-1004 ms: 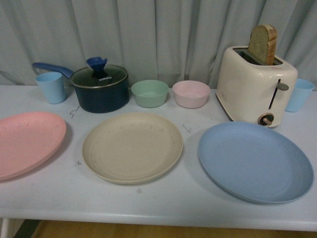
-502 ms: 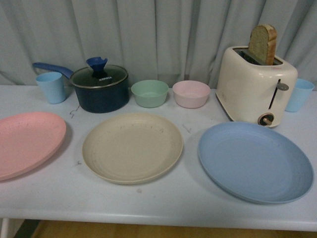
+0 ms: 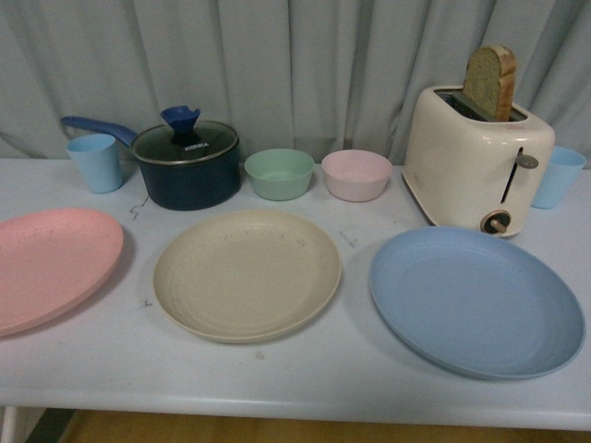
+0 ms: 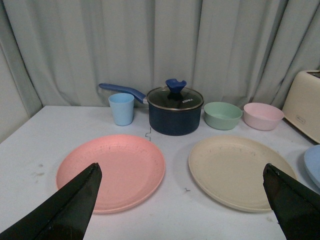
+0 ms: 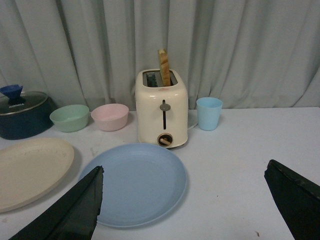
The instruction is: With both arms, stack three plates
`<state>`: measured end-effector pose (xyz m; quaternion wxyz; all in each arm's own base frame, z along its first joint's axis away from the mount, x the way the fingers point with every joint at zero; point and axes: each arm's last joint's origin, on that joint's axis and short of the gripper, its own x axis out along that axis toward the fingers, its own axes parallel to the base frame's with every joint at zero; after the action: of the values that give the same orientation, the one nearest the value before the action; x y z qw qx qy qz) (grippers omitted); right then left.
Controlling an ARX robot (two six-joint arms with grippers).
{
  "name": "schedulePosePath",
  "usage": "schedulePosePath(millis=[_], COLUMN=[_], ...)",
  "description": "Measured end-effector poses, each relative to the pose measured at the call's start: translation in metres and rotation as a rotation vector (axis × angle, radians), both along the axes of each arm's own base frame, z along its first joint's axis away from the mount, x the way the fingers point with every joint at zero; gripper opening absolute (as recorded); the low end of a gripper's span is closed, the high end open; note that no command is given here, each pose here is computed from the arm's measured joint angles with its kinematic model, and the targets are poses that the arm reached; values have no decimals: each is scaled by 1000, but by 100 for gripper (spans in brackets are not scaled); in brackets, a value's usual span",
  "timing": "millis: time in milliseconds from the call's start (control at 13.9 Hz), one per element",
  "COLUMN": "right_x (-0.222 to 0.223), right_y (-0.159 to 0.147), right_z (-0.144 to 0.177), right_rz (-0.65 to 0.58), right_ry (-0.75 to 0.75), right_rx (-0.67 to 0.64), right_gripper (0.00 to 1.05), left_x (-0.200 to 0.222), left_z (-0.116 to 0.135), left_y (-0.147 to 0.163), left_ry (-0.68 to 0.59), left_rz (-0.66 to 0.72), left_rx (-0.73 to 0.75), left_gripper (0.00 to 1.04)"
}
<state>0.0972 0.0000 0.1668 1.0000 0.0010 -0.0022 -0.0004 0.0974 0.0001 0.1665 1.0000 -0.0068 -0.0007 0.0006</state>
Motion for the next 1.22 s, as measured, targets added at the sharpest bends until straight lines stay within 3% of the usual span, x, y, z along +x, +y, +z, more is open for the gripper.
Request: schedulePosePath(millis=[1219], right_x=[0], right_y=[0], right_z=[0], right_rz=[0], right_ry=[0], right_rx=[0], right_gripper=[98], left_x=[0], left_z=[0], left_y=[0], left_ry=[0], left_rz=[0], left_rx=[0], left_gripper=[98])
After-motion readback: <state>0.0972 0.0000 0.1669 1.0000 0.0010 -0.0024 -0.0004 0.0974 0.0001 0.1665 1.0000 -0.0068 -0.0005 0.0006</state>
